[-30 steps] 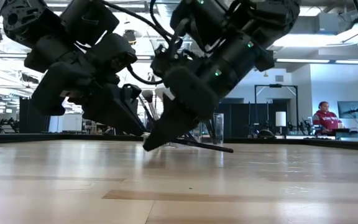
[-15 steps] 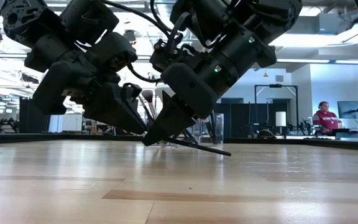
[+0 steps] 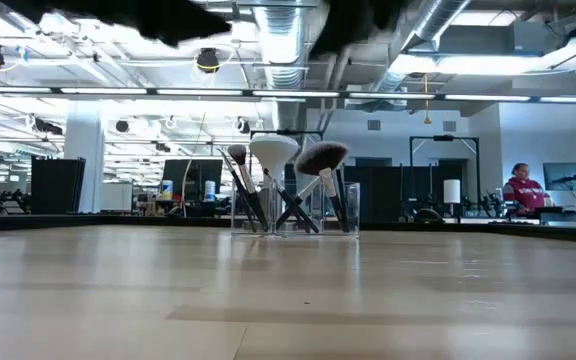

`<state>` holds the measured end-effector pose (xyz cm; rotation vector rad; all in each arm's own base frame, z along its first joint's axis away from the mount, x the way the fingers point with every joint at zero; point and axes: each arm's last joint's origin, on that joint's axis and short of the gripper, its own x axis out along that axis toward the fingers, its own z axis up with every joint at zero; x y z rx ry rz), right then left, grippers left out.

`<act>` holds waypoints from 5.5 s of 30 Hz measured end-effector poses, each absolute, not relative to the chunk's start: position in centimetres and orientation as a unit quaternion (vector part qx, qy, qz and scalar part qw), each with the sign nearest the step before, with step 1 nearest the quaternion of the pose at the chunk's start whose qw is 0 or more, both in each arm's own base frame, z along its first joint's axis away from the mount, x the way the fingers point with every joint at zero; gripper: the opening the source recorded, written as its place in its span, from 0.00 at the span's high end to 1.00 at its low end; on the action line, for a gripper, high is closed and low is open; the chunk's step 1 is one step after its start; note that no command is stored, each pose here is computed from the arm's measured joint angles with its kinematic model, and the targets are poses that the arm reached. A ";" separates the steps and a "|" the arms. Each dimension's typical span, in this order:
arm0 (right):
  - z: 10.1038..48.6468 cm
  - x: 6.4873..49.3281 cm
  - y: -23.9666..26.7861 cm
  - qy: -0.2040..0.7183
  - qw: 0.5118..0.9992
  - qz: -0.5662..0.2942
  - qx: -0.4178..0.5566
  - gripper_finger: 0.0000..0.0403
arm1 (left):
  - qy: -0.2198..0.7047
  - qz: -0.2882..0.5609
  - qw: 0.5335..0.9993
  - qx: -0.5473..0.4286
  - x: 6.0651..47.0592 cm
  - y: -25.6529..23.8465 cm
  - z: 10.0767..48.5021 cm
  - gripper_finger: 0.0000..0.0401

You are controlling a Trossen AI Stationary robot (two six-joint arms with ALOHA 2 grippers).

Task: Put items in baskets/containers
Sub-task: Put the black eyeshadow brush into the transparent storage organizer, then return to Home Position

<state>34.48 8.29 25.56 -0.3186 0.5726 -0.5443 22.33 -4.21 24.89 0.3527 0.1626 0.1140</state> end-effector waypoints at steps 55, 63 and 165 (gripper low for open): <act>14.9 30.8 -8.8 -0.104 0.985 -0.135 -0.015 0.81 | 0.100 0.130 0.974 0.156 20.3 -0.6 22.6 0.89; 23.1 26.1 -4.9 -0.146 0.986 -0.061 -0.050 0.81 | 0.109 0.201 0.960 0.162 18.2 -0.4 23.7 0.89; 16.8 9.8 0.3 -0.011 0.994 -0.032 -0.103 1.00 | -0.101 0.026 0.994 0.018 9.8 -1.0 18.6 0.98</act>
